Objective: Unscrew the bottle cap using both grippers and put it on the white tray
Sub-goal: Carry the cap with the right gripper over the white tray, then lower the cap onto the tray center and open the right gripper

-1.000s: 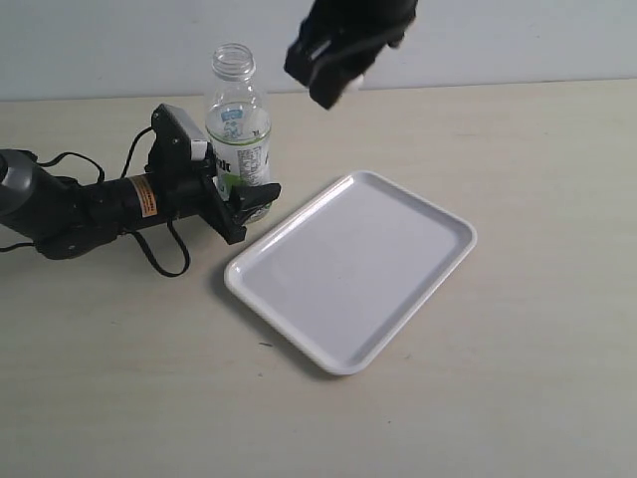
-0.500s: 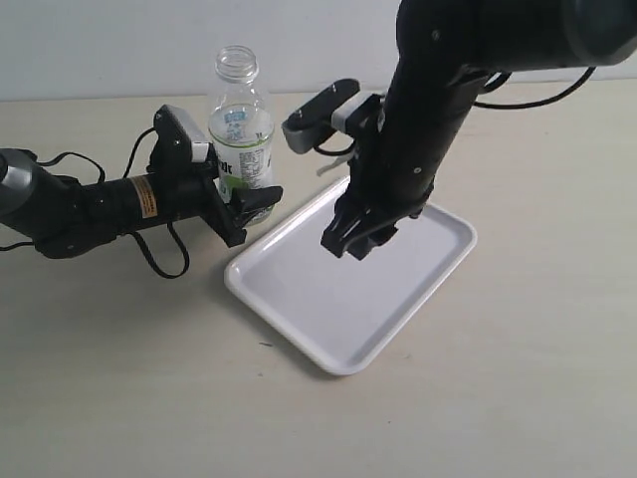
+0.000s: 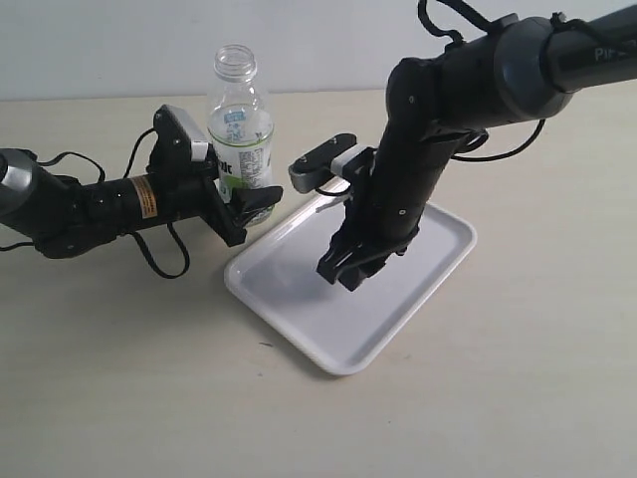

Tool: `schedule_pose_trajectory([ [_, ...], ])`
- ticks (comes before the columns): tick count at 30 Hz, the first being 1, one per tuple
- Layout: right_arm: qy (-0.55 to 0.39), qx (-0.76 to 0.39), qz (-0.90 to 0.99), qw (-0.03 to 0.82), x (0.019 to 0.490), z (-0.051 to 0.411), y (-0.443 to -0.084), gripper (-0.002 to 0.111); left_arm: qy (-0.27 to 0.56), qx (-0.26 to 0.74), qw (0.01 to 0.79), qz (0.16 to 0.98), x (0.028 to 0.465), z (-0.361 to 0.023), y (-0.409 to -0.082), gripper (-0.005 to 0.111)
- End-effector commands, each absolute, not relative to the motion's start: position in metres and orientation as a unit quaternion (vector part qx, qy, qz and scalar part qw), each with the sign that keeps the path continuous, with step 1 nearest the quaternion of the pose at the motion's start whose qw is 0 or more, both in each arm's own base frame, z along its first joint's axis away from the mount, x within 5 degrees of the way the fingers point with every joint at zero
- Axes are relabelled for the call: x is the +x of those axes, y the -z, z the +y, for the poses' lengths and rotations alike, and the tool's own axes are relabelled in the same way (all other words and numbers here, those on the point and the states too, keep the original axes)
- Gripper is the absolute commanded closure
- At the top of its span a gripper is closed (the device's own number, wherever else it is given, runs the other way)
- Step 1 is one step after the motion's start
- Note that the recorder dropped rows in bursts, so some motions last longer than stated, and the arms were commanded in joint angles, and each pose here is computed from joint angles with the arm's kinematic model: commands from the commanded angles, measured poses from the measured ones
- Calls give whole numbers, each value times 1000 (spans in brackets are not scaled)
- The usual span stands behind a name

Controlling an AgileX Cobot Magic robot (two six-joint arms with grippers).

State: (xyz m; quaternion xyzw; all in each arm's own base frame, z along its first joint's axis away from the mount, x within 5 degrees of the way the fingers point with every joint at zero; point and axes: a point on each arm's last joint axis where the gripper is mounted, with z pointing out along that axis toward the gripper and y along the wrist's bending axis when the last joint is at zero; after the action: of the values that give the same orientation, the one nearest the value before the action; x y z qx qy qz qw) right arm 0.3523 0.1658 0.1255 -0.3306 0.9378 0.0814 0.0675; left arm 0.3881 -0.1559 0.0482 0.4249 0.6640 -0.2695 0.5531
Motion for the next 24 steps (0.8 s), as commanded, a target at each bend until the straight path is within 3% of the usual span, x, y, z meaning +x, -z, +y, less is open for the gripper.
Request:
schedule_pose_trajectory([
  [1, -86, -325, 938, 82, 357, 160, -124, 108, 262, 440, 534, 673, 386, -155, -44, 107],
  [7, -93, -309, 936, 138, 367, 164, -126, 108, 261, 439, 534, 673, 386, -155, -44, 107],
  [16, -91, -307, 939, 129, 368, 164, -114, 107, 261, 438, 535, 674, 386, -155, -44, 107],
  [20, -90, -306, 938, 133, 369, 165, -114, 91, 261, 438, 535, 674, 386, -155, -44, 107],
  [24, -90, -306, 938, 134, 369, 165, -114, 67, 261, 438, 535, 674, 386, -155, -44, 107],
])
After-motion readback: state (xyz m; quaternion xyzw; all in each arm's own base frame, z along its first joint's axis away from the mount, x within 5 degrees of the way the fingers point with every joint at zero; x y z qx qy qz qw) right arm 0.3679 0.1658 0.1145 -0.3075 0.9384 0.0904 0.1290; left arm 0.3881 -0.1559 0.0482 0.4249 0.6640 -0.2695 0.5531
